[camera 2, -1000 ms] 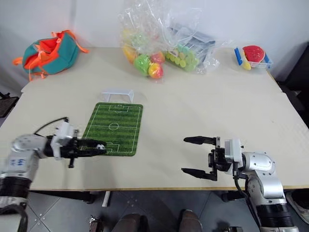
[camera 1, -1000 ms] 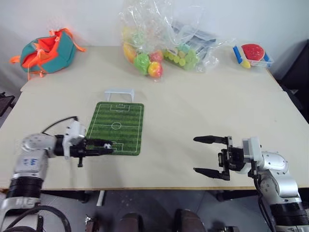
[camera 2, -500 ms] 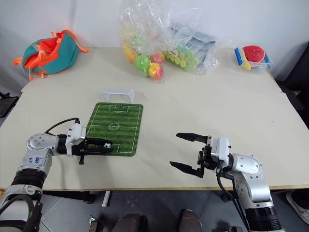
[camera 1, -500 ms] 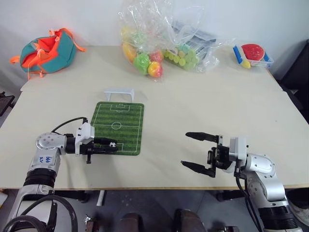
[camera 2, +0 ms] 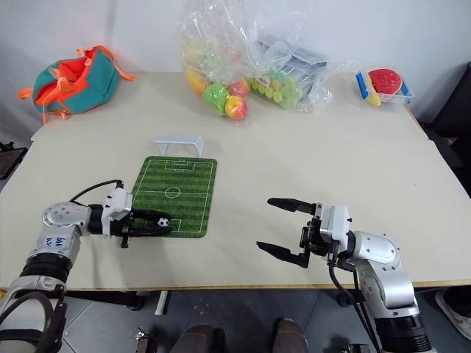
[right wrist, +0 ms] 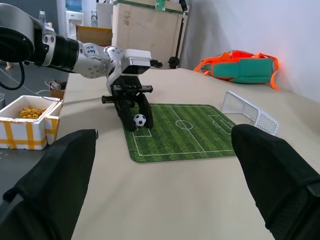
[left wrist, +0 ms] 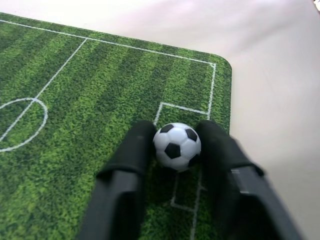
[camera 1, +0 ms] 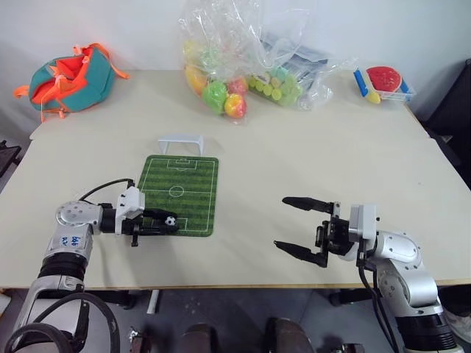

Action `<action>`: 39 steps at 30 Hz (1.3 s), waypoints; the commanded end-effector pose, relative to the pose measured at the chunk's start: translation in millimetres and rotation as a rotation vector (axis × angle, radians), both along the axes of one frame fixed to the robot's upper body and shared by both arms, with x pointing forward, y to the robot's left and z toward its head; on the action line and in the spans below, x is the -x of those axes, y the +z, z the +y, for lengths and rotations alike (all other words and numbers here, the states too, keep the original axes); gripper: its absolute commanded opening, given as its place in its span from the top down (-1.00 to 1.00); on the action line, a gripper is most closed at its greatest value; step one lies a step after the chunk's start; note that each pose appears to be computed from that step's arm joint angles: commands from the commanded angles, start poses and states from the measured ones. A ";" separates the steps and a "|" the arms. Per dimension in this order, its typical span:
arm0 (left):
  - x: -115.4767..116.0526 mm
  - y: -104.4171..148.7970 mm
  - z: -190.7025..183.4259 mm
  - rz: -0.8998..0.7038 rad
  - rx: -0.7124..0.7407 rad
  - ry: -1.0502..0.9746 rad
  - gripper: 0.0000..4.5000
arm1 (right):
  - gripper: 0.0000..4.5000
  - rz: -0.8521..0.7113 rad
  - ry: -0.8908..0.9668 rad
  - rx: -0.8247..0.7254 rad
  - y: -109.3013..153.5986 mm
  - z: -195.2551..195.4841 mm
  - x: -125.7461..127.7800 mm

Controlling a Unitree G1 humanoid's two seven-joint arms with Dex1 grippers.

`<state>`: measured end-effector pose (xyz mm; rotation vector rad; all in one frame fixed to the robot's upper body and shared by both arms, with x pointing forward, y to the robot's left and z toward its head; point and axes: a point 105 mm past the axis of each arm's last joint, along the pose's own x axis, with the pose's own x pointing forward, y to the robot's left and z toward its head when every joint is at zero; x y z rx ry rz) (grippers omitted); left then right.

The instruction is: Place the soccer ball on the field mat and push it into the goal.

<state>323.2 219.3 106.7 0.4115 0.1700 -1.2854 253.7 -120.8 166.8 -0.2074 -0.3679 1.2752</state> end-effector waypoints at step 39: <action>74.6 -3.0 7.4 -0.009 0.103 0.041 0.99 | -1.00 -0.069 -0.054 0.002 5.1 -6.9 -8.6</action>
